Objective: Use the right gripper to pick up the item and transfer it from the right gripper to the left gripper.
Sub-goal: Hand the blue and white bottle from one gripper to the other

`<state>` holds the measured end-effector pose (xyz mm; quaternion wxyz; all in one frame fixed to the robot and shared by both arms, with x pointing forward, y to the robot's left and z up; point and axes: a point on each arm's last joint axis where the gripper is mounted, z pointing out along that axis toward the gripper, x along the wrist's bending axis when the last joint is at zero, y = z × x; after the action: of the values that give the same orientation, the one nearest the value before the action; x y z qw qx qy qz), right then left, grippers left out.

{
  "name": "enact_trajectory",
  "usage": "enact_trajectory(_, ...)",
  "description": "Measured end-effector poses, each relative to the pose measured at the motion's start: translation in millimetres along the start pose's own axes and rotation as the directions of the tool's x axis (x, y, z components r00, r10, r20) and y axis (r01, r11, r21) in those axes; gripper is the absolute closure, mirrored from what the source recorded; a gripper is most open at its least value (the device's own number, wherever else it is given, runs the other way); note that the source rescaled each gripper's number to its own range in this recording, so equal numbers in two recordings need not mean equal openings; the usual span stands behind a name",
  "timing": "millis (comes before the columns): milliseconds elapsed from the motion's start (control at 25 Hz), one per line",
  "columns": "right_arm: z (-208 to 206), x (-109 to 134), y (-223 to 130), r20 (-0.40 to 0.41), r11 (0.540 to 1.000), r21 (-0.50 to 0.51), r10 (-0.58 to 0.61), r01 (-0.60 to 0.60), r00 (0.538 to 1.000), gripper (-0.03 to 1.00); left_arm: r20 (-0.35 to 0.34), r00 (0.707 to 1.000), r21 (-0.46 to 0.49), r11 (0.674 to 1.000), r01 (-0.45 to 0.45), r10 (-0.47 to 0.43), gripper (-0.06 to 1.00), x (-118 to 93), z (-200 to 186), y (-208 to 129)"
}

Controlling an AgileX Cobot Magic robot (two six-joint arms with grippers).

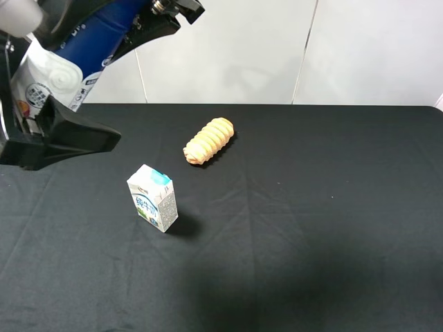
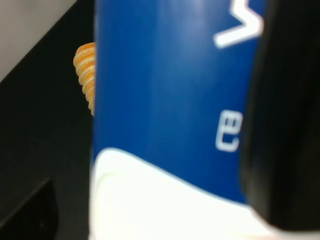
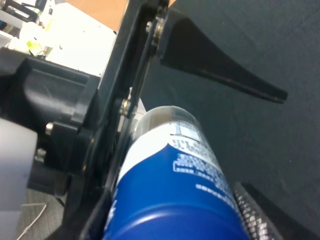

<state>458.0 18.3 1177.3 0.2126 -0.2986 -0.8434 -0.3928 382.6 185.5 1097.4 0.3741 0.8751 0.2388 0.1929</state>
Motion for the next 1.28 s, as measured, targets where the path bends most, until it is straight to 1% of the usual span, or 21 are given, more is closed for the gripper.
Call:
enact_trajectory(40, 0.0, 0.0, 0.0, 0.0, 1.0, 0.0, 0.0, 0.0, 1.0, 0.95, 0.0, 1.0, 0.0, 1.0, 0.0, 0.0, 0.32, 0.0, 0.0, 0.0)
enact_trajectory(80, 0.0, 0.0, 0.1, 0.0, 1.0, -0.001, 0.0, 0.0, 1.0, 0.95, 0.0, 1.0, 0.0, 1.0, 0.0, 0.0, 0.59, 0.0, 0.0, 0.0)
enact_trajectory(120, 0.0, -0.2, 0.7, 0.002, 1.0, -0.007, 0.0, 0.0, 1.0, 0.95, 0.001, 1.0, 0.002, 1.0, -0.005, 0.005, 0.94, -0.1, 0.0, -0.2)
enact_trajectory(160, 0.2, -0.2, 0.6, 0.001, 1.0, -0.005, 0.0, 0.0, 1.0, 0.95, 0.002, 1.0, 0.004, 1.0, -0.018, 0.018, 0.94, -0.3, 0.0, -0.3)
enact_trajectory(200, 0.6, -0.6, 0.7, 0.001, 1.0, -0.004, 0.001, -0.001, 1.0, 0.95, 0.002, 1.0, 0.004, 1.0, -0.02, 0.02, 0.91, -0.3, 0.0, -0.4)
enact_trajectory(1000, 0.6, -1.7, 0.6, 0.014, 1.0, -0.003, -0.003, 0.003, 1.0, 0.95, 0.001, 0.999, 0.003, 0.999, -0.035, 0.035, 0.91, -0.1, 0.3, -0.2)
enact_trajectory(1040, 0.4, -2.3, 0.8, 0.022, 1.0, -0.005, -0.008, 0.008, 1.0, 0.87, 0.002, 0.999, 0.002, 0.999, -0.033, 0.033, 0.91, -0.2, 0.3, 0.0)
enact_trajectory(1080, 0.4, -4.5, 1.0, 0.046, 1.0, -0.006, -0.019, 0.019, 0.999, 0.66, 0.004, 0.999, 0.006, 0.999, -0.032, 0.032, 0.92, -0.3, 0.3, -0.4)
enact_trajectory(1120, 0.1, -6.6, 1.2, 0.072, 0.999, -0.007, -0.031, 0.032, 0.997, 0.38, 0.007, 1.0, 0.01, 0.999, -0.031, 0.031, 0.92, -0.6, 0.5, -0.8)
enact_trajectory(1160, -0.5, -9.0, 1.3, 0.102, 0.999, -0.004, -0.045, 0.046, 0.994, 0.21, 0.006, 0.999, 0.011, 0.999, -0.032, 0.031, 0.92, -0.5, 0.5, -0.8)
enact_trajectory(1200, -0.7, -10.9, 1.1, 0.123, 0.999, 0.0, -0.054, 0.054, 0.991, 0.11, 0.007, 0.999, 0.013, 0.999, -0.032, 0.032, 0.92, -0.5, 0.9, -1.0)
enact_trajectory(1280, -1.7, -13.4, 1.3, 0.156, 0.998, 0.005, -0.07, 0.07, 0.985, 0.02, 0.01, 0.999, 0.022, 0.999, -0.032, 0.032, 0.92, -0.2, 2.8, -1.4)
